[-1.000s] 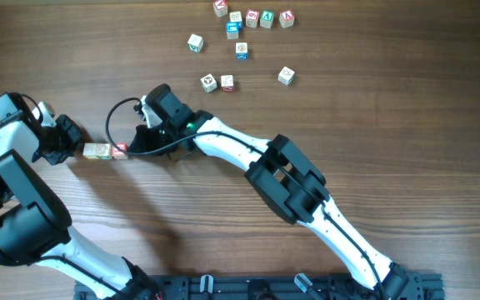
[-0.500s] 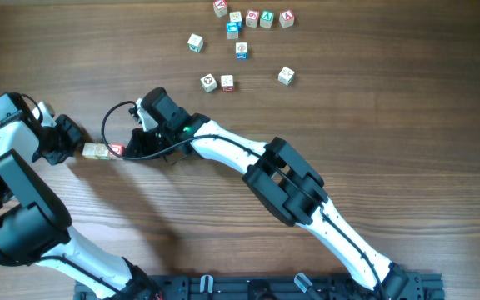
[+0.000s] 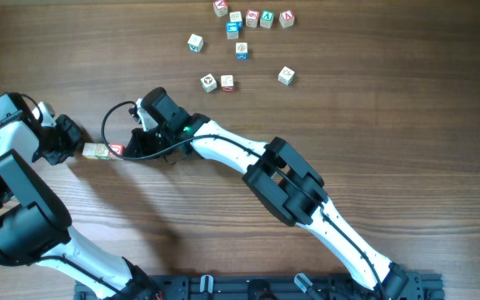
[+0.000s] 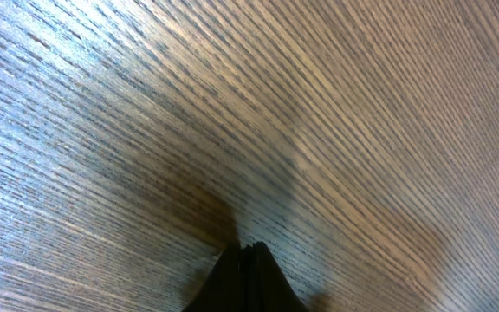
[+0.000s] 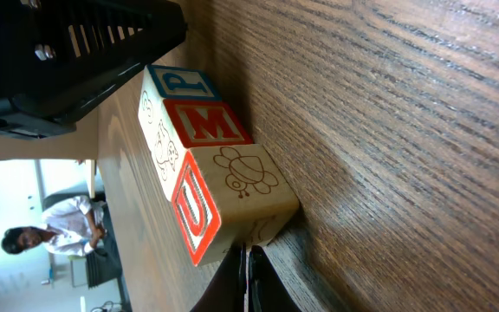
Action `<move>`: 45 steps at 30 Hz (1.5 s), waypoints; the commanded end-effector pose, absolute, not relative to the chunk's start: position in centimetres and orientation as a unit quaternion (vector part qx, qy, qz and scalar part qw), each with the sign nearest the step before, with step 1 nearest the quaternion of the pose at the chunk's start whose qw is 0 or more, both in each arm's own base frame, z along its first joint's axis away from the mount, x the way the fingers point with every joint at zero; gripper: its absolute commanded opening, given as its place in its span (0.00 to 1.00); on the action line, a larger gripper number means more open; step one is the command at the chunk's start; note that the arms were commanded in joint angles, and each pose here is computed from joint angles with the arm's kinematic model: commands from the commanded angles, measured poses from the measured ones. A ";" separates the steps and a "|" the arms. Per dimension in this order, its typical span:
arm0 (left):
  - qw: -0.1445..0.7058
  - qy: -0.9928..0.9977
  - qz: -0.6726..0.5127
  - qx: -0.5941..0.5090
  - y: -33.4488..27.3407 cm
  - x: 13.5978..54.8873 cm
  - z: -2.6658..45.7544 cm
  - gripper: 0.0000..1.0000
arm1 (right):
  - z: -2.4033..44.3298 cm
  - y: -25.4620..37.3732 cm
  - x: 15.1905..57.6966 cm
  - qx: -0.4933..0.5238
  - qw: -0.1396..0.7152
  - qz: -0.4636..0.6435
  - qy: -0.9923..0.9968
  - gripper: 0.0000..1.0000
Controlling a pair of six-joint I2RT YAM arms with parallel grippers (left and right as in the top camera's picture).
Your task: Form a horizontal line
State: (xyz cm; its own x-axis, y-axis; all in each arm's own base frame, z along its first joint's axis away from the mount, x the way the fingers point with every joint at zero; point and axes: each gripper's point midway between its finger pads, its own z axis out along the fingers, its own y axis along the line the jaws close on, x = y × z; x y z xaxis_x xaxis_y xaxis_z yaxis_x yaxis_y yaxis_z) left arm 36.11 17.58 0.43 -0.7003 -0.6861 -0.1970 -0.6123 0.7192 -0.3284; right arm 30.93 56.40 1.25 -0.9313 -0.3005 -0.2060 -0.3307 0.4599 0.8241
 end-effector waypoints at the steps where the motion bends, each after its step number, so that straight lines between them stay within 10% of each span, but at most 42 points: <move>1: 0.153 0.913 -0.129 -0.357 17.2 35.9 0.7 0.04 | 1.6 56.6 31.0 -0.198 0.024 0.490 0.849 0.04; 45: 0.092 0.880 -0.113 -0.452 16.9 33.5 -0.1 0.04 | 1.7 56.6 31.0 -0.205 0.029 0.491 0.846 0.05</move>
State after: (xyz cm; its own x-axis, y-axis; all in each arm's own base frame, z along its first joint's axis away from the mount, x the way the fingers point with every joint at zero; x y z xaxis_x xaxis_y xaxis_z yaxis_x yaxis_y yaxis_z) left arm 33.59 17.59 -0.19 -0.5780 -0.8120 -0.0811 -0.7750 0.5774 -0.2570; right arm 30.94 56.41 1.26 -0.9236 -0.3105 -0.2248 -0.3516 0.4526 0.8195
